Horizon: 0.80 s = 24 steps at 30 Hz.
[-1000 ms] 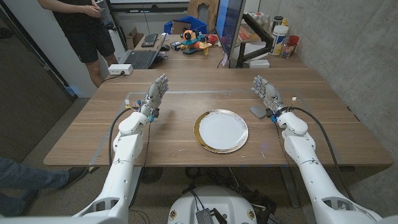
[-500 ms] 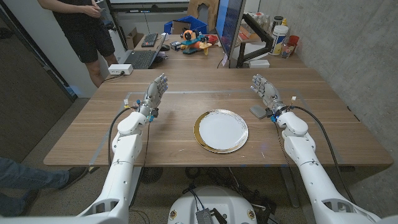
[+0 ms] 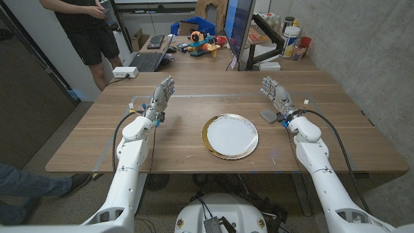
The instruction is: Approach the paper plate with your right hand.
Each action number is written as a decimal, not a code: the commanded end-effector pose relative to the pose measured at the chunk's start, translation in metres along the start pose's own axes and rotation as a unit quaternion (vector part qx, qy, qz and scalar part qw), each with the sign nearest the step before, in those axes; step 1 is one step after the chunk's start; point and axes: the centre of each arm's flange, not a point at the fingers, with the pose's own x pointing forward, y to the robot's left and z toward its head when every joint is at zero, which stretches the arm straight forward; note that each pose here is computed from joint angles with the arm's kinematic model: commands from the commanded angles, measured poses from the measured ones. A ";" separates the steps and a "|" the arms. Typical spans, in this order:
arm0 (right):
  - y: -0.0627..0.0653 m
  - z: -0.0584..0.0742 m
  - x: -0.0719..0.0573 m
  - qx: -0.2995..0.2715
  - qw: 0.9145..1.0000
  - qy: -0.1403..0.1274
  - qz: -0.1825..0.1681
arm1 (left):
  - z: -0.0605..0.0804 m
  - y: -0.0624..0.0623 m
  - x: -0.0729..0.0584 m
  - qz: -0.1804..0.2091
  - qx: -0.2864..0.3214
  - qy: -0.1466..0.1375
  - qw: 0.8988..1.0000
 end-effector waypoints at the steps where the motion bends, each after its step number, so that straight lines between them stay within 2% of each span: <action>1: 0.001 0.007 -0.002 -0.010 1.000 -0.010 0.008 | -0.001 -0.002 0.000 0.000 -0.001 -0.001 1.000; 24: 0.008 0.020 -0.001 -0.025 0.999 -0.032 0.024 | -0.001 -0.002 -0.001 0.000 -0.001 -0.001 1.000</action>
